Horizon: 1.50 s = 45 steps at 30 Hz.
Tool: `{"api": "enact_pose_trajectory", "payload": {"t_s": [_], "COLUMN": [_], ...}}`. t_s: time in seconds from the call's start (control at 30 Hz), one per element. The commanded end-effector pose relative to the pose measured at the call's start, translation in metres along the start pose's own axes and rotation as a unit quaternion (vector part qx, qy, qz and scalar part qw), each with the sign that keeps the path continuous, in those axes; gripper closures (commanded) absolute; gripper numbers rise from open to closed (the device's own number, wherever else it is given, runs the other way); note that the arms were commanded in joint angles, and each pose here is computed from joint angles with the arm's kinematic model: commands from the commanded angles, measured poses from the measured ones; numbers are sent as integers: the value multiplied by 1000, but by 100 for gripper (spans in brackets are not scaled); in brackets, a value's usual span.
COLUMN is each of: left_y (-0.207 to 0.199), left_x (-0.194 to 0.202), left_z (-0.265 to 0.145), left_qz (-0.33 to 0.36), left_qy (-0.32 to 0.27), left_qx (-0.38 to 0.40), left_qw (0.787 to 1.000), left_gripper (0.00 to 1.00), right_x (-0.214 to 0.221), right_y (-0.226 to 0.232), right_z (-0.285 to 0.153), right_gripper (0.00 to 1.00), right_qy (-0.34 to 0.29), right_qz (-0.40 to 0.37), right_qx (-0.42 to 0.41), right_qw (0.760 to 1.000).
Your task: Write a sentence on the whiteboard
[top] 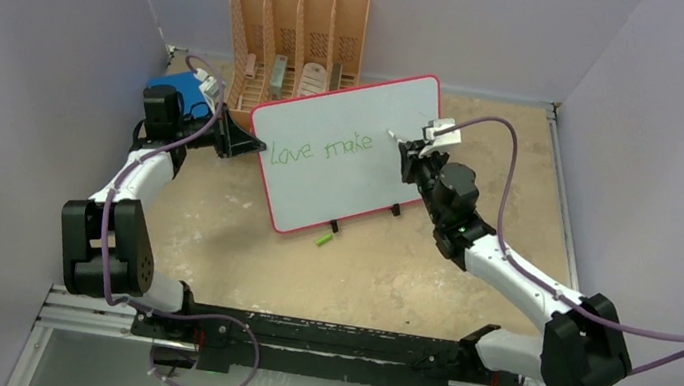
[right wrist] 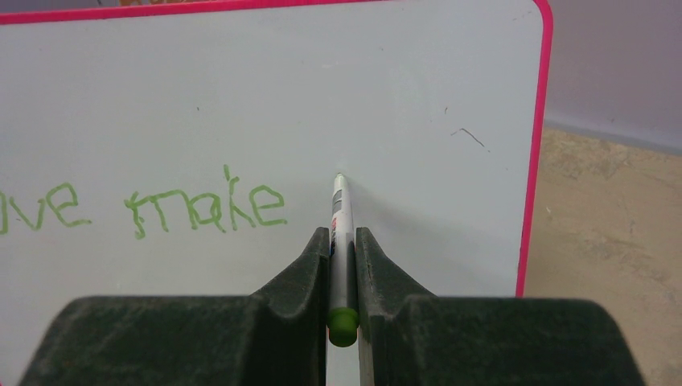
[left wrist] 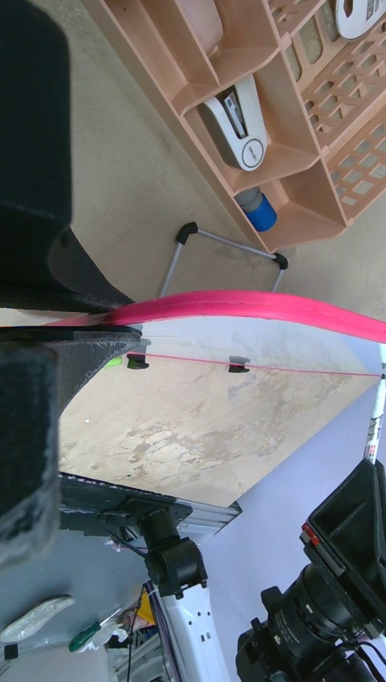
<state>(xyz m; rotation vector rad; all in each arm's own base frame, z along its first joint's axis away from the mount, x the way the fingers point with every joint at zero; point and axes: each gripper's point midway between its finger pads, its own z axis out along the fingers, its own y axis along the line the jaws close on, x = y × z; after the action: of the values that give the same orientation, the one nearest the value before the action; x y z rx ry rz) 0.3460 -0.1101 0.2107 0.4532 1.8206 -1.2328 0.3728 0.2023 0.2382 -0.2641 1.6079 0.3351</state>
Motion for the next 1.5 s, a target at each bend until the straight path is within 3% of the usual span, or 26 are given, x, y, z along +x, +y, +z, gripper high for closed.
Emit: {"api": "enact_pose_trajectory", "payload": {"t_s": [0.0, 0.47, 1.47], "left_y": [-8, -9, -10], "left_x": [-22, -23, -24], "left_z": [-1, -1, -2], "left_qz": [73, 74, 77], "left_qy": [-17, -17, -18], "left_qx": [0, 0, 0], "left_qw": [997, 997, 997], "left_gripper": [100, 100, 100], "right_x": [-55, -57, -5], "right_y": [1, 2, -5], "right_z": [5, 12, -7], "right_gripper": [100, 100, 100], "right_qy": [-76, -75, -1], "right_qz": [5, 0, 14], "right_qx": [0, 0, 10], "right_qw": [997, 997, 1000]}}
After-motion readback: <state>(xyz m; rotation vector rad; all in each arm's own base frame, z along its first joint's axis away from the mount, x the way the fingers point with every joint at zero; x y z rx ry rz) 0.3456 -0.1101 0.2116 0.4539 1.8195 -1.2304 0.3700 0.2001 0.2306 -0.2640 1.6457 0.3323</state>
